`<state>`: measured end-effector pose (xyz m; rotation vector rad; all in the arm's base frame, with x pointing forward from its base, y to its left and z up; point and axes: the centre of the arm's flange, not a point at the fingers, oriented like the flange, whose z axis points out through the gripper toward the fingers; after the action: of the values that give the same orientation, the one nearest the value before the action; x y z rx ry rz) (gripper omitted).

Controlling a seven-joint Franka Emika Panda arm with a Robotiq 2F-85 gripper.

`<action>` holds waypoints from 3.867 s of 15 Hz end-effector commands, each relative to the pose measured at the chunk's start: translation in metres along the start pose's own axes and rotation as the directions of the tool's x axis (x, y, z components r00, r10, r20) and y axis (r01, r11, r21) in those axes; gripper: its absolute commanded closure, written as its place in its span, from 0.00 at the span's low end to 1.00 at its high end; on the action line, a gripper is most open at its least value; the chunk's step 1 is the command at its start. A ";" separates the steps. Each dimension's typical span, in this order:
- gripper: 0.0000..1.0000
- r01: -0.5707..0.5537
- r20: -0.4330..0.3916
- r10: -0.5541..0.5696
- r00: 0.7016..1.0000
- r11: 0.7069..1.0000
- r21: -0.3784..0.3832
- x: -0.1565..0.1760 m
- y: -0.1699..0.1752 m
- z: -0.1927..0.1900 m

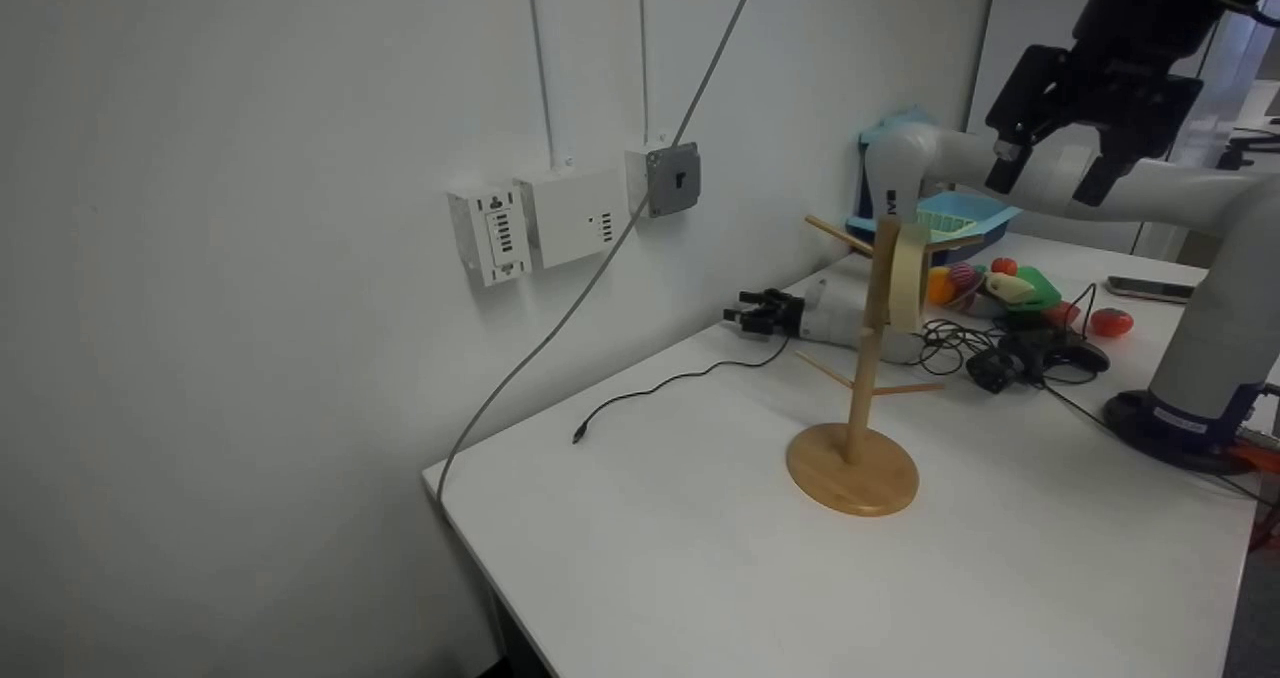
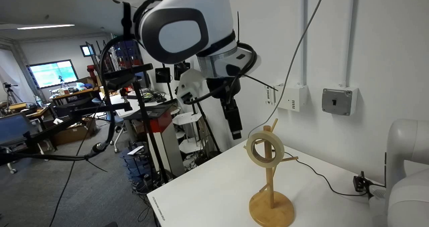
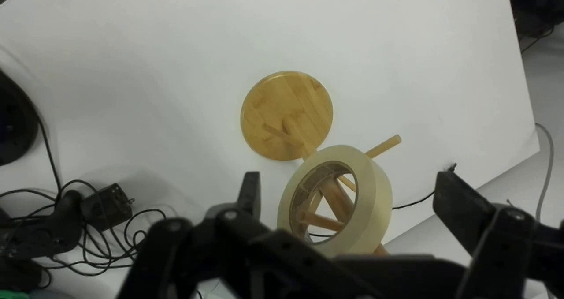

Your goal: Take the masking tape and put it on the table

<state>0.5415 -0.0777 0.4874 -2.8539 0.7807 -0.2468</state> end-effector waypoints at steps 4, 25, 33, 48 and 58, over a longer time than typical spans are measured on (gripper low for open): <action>0.00 -0.037 -0.013 0.037 0.999 0.999 0.007 0.006 -0.004 0.002; 0.00 -0.226 -0.024 0.226 0.974 0.974 0.004 0.005 -0.009 0.004; 0.00 -0.227 -0.016 0.227 0.974 0.974 0.002 0.004 -0.010 0.004; 0.00 -0.166 0.045 0.166 0.985 0.986 -0.008 0.002 -0.009 0.007; 0.00 -0.022 0.149 0.030 0.988 0.999 -0.049 -0.089 -0.001 0.040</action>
<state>0.4746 -0.0259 0.4382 -2.8637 0.8018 -0.0092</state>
